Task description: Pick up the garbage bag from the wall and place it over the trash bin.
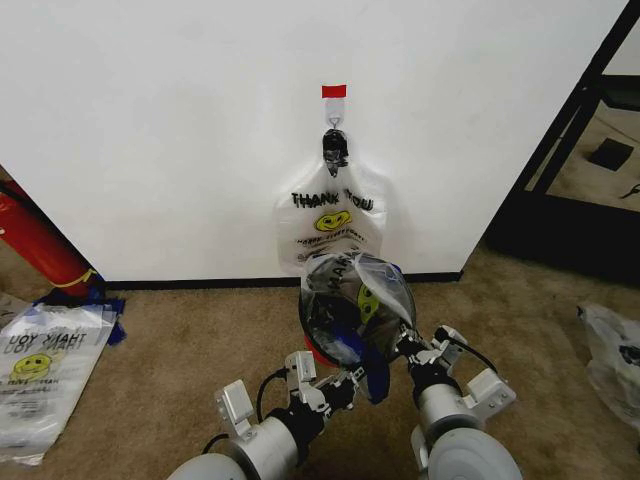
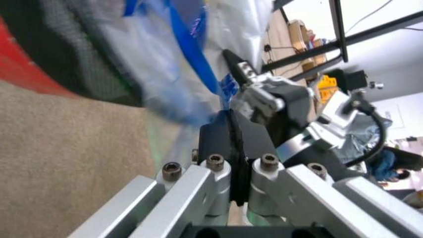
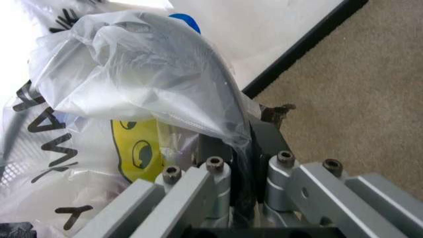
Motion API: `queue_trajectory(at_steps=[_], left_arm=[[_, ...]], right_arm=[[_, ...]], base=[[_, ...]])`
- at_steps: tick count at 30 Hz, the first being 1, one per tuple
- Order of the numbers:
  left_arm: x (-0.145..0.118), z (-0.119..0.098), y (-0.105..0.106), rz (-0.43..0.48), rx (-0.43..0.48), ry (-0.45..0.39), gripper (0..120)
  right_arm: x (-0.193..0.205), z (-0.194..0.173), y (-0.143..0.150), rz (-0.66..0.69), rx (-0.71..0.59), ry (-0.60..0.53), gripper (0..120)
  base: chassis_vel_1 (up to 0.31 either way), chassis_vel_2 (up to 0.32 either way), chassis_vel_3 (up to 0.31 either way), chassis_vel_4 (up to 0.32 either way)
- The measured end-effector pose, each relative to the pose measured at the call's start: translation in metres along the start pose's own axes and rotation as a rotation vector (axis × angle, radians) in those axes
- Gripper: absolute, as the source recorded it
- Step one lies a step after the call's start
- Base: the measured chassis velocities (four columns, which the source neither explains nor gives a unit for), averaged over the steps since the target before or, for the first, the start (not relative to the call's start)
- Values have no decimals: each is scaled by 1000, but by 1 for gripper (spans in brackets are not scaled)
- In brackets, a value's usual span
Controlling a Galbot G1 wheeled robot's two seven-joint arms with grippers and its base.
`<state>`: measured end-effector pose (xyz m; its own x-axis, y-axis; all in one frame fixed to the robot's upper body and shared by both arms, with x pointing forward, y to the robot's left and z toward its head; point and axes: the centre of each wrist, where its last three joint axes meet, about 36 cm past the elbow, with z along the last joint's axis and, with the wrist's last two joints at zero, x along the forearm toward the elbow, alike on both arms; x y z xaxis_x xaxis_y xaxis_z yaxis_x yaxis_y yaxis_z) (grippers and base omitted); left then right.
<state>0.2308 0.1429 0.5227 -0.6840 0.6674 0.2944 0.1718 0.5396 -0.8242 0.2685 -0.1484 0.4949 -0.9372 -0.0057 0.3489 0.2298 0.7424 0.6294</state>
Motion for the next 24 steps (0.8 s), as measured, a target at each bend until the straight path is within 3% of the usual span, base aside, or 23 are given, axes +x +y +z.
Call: queue_trajectory(at_steps=[14, 24], left_arm=[[20, 24, 17, -116, -9, -126, 0], [7, 31, 33, -156, -14, -168, 0]], right_arm=[[-16, -19, -4, 11, -88, -11, 2], [-16, -26, -4, 20, -133, 15, 2]], base=[[0, 0, 0, 0], [0, 0, 0, 0]])
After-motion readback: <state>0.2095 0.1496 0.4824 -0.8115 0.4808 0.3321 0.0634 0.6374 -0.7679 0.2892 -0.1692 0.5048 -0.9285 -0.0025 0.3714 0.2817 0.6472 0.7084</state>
